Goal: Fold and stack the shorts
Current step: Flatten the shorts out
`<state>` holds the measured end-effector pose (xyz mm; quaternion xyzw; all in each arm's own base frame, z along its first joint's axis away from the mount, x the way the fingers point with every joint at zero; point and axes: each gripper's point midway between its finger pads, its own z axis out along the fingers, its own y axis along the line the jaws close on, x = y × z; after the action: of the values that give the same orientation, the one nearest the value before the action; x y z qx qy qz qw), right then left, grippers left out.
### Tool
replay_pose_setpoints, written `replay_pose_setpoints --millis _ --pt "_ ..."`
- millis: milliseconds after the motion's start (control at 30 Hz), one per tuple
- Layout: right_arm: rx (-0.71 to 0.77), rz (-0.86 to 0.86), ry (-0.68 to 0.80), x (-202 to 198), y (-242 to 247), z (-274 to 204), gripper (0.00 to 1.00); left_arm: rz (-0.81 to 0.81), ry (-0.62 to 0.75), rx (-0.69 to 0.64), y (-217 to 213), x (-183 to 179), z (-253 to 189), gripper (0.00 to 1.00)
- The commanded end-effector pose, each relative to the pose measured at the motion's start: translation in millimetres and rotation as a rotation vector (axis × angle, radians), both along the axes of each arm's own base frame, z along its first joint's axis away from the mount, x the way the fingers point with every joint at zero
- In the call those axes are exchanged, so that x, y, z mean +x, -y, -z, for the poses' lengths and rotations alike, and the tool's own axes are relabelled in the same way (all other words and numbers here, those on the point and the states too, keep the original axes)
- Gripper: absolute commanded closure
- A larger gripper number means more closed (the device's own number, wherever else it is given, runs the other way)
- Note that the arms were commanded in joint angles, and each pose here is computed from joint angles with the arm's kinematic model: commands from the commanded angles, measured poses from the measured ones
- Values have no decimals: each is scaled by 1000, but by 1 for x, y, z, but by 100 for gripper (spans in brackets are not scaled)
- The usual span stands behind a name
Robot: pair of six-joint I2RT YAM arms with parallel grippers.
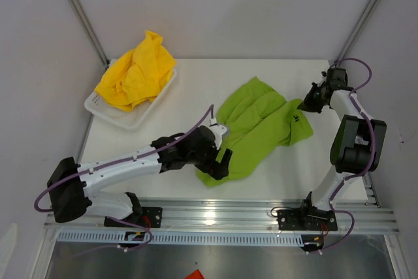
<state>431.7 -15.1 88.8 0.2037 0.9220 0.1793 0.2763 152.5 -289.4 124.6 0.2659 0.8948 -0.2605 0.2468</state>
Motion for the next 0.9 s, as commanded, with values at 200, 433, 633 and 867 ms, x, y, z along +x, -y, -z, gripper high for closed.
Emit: replay_pose_setpoints --millis 200,433,633,867 --pt "-85 24 12 -7 4 -46 100 90 330 303 25 -15 -13 3" --pt "-76 14 22 -7 4 -49 100 90 430 598 24 -19 21 5" --pt "-71 15 28 -9 6 -52 100 48 395 678 8 -4 45 27" --pt "-82 45 72 -13 17 -68 100 172 223 484 17 -17 44 100"
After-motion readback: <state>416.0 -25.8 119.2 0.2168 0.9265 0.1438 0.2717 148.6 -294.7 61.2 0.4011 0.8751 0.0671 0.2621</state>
